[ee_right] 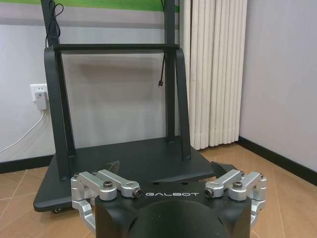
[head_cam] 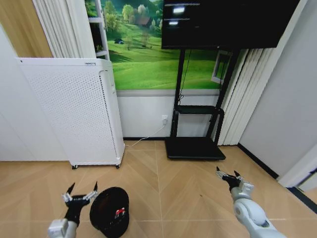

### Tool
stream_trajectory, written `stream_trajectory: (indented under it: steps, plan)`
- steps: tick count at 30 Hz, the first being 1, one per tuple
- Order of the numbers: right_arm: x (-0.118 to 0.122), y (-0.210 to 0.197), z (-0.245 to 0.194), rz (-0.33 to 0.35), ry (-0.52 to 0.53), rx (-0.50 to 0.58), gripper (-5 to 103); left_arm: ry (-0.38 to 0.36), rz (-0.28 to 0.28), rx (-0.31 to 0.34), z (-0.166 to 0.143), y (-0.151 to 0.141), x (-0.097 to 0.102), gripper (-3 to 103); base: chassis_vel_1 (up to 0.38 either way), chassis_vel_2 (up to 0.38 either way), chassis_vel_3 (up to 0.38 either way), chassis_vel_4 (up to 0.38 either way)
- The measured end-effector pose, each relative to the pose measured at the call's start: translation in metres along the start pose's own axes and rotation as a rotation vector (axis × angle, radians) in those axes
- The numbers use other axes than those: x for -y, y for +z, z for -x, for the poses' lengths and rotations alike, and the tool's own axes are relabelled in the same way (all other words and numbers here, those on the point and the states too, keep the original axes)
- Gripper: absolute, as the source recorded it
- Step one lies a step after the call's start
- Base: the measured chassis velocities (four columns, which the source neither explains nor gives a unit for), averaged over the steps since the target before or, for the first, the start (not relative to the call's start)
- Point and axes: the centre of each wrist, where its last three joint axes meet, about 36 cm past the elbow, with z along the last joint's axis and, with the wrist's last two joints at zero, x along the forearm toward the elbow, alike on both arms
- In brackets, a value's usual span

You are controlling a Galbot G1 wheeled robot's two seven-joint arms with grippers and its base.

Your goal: Pick up the trash bin and place the garbage on the floor into it.

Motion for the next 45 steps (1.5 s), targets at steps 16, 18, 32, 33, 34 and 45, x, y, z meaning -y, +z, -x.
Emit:
stream_trajectory:
  steps: [16, 18, 32, 33, 34, 45]
  plan:
    - [0.000, 0.000, 0.000, 0.000, 0.000, 0.000, 100, 0.033, -0.198, 0.074, 0.085, 0.042, -0.033, 100, 0.000, 0.000, 0.000, 0.000]
    - [0.000, 0.000, 0.000, 0.000, 0.000, 0.000, 100, 0.045, -0.216, 0.068, 0.094, 0.053, -0.029, 100, 0.000, 0.000, 0.000, 0.000]
    - [0.000, 0.000, 0.000, 0.000, 0.000, 0.000, 100, 0.060, -0.242, 0.033, 0.099, 0.078, -0.009, 100, 0.000, 0.000, 0.000, 0.000]
    - [0.000, 0.000, 0.000, 0.000, 0.000, 0.000, 100, 0.060, -0.242, 0.033, 0.099, 0.078, -0.009, 100, 0.000, 0.000, 0.000, 0.000]
    - [0.000, 0.000, 0.000, 0.000, 0.000, 0.000, 100, 0.060, -0.241, 0.033, 0.098, 0.078, -0.009, 100, 0.000, 0.000, 0.000, 0.000]
    - [0.000, 0.000, 0.000, 0.000, 0.000, 0.000, 100, 0.061, -0.240, 0.031, 0.098, 0.077, -0.009, 100, 0.000, 0.000, 0.000, 0.000]
